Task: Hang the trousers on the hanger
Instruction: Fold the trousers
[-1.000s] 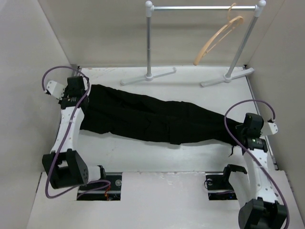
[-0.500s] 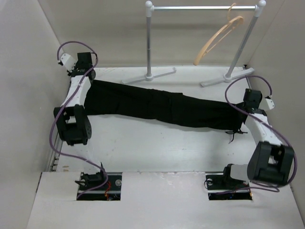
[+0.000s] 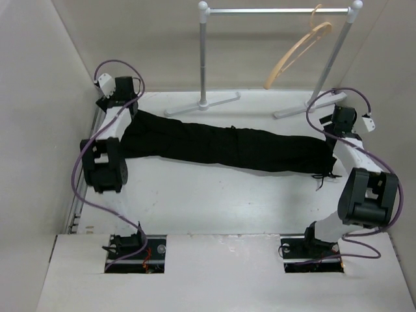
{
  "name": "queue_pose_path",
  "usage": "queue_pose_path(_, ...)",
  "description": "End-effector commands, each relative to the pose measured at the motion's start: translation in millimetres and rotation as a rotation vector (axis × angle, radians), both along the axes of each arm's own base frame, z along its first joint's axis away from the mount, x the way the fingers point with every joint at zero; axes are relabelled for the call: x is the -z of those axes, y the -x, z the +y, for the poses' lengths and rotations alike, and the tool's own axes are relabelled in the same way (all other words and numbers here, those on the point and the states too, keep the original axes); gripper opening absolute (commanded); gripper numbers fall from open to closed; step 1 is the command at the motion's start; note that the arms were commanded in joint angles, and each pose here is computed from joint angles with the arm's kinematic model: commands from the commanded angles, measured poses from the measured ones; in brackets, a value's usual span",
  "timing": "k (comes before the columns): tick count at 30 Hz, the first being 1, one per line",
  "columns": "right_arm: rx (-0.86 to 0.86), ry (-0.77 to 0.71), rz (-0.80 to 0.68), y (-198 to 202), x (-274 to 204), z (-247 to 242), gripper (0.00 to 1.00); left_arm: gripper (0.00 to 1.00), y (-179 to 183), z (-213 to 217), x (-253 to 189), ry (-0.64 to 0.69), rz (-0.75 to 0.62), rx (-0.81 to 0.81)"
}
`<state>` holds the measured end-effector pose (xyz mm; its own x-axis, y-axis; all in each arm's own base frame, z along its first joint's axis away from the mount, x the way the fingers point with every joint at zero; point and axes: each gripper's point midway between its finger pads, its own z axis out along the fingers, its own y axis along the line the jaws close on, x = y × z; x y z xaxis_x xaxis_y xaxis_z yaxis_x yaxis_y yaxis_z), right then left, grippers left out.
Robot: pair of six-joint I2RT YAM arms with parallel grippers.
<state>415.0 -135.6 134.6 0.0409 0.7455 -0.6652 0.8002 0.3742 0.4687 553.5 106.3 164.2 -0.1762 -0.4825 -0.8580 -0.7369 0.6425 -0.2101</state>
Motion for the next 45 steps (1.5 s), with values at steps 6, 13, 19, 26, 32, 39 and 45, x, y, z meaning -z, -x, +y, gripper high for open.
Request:
queue_pose_path(6,-0.134,0.101,-0.225,32,-62,58,0.83,0.49,158,-28,2,0.239,-0.223,-0.111)
queue_pose_path(13,-0.346,0.07,-0.208,61,-33,127,0.12,0.67,200,-13,81,0.484,-0.212,-0.142)
queue_pose_path(19,-0.491,0.072,-0.221,81,-27,171,0.3,0.77,175,-15,113,0.556,-0.225,-0.151)
queue_pose_path(26,-0.537,0.09,-0.172,103,1,185,0.48,0.74,148,-18,154,0.713,-0.246,-0.197)
queue_pose_path(32,-0.511,0.103,-0.152,114,10,174,0.59,0.51,139,-8,166,0.713,-0.258,-0.269)
queue_pose_path(39,-0.312,0.094,-0.016,141,39,117,0.68,0.1,125,31,147,0.646,-0.314,-0.338)
queue_pose_path(45,-0.129,-0.003,0.057,148,71,77,0.68,0.07,122,43,128,0.565,-0.303,-0.362)
